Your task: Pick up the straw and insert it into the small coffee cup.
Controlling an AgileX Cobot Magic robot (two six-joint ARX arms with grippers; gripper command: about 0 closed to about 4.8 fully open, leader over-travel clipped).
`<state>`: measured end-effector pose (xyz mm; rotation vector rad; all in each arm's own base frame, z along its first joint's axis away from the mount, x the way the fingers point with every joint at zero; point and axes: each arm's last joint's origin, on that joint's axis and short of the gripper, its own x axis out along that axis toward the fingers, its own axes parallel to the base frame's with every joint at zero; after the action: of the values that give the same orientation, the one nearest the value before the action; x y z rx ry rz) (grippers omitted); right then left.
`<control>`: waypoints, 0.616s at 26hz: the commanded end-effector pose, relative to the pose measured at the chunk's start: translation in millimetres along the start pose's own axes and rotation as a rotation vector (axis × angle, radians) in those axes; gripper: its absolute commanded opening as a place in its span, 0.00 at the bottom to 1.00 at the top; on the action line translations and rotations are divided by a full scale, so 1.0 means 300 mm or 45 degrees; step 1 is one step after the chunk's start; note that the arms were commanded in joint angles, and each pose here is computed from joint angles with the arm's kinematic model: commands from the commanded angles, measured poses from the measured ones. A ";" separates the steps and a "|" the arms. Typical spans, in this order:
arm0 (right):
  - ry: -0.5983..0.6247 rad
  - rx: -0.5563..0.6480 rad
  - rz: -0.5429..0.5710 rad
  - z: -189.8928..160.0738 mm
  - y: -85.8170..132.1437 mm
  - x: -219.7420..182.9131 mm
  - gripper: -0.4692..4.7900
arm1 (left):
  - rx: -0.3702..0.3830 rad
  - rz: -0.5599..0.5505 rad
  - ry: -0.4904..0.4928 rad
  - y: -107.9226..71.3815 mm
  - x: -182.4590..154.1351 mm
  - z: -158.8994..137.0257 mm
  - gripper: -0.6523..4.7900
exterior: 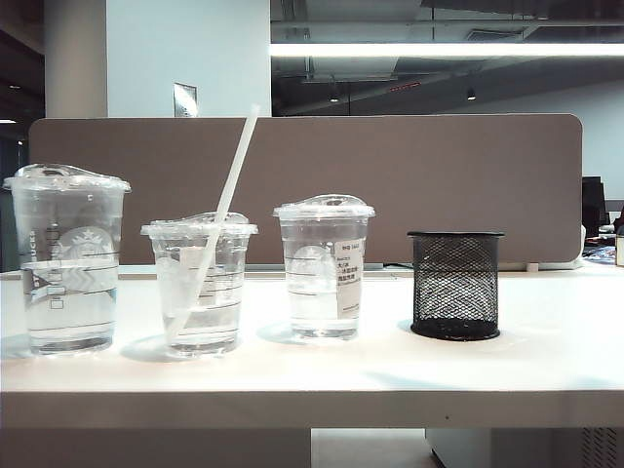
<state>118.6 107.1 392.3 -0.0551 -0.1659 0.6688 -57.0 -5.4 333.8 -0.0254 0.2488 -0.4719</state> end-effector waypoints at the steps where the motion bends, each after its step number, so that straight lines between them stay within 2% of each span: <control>1: -0.125 0.073 -0.061 -0.006 -0.008 -0.074 0.07 | 0.031 -0.004 -0.066 0.031 0.078 0.003 0.16; 6: -0.189 0.097 -0.067 -0.067 -0.009 -0.193 0.07 | 0.005 -0.001 -0.150 0.087 0.219 -0.029 0.16; 10: -0.206 0.100 -0.069 -0.111 -0.011 -0.295 0.07 | 0.017 0.012 -0.200 0.137 0.344 -0.095 0.16; 12: -0.188 0.098 -0.067 -0.123 -0.014 -0.350 0.07 | 0.000 0.110 -0.179 0.168 0.404 -0.152 0.16; 16: -0.166 0.097 -0.064 -0.141 -0.017 -0.423 0.07 | -0.027 0.142 -0.109 0.196 0.470 -0.240 0.16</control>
<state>33.3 26.6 337.3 0.0701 -0.2893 0.6278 70.0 -14.5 231.3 -0.0541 0.1815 -0.3657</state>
